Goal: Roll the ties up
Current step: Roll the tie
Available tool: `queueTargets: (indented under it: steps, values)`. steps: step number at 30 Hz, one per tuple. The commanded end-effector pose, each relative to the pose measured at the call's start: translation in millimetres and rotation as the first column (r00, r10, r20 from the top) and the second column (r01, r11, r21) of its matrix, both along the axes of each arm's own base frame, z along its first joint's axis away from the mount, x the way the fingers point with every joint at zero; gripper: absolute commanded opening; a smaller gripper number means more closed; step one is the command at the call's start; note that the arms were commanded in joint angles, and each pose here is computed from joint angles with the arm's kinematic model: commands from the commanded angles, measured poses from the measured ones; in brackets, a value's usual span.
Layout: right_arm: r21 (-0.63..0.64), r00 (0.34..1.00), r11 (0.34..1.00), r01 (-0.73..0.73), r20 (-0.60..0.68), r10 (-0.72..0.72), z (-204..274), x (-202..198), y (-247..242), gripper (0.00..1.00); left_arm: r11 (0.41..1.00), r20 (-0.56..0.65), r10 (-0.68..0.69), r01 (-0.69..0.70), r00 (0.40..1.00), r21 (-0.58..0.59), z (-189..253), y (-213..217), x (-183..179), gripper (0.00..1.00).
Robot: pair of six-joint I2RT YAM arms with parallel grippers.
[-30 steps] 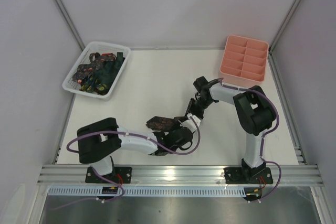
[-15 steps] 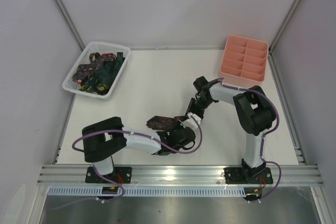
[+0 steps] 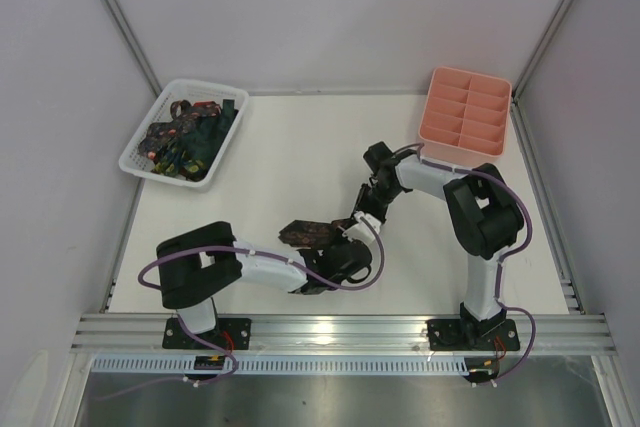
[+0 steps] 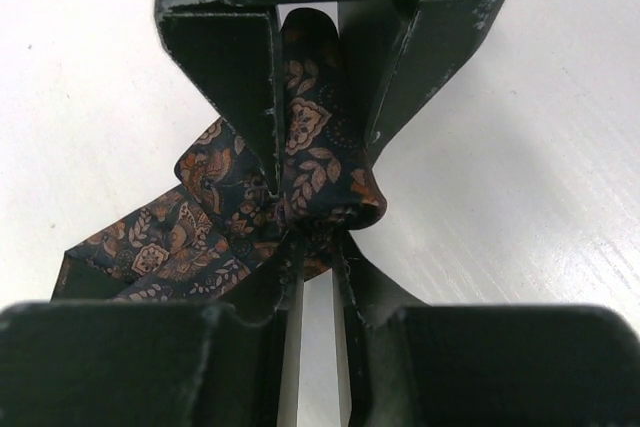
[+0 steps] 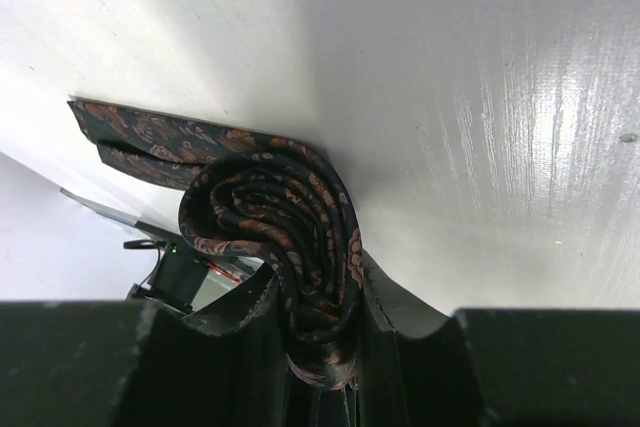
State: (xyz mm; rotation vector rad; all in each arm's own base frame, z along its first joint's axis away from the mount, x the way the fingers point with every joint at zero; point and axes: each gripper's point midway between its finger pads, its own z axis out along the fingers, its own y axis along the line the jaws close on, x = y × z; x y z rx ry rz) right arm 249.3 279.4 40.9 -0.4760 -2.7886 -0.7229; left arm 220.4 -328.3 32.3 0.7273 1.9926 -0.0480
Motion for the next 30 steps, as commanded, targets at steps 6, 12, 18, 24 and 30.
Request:
queueTargets:
  steps: [6,12,18,24,30]
  values:
    - [0.033,0.999,0.999,-0.042,0.007,0.042,27,-4,14,0.62,0.971,-0.079,-0.016,-0.003,0.997,-0.239,13,-13,-10,0.0]
    - [0.035,0.996,0.998,-0.045,0.079,0.042,41,13,9,0.73,0.932,-0.118,-0.002,-0.041,0.993,-0.361,27,-7,-13,0.0]
    - [0.052,0.985,0.997,-0.063,0.164,0.054,61,32,5,0.78,0.891,-0.156,0.026,-0.093,0.987,-0.444,31,6,-12,0.01]
    - [0.071,0.982,0.99,-0.121,0.155,0.109,57,26,4,0.78,0.877,-0.171,0.043,-0.119,0.984,-0.465,30,13,-10,0.0]
    - [0.082,0.959,0.976,-0.199,0.222,0.177,59,22,4,0.77,0.866,-0.188,0.079,-0.161,0.979,-0.473,25,23,-9,0.0]
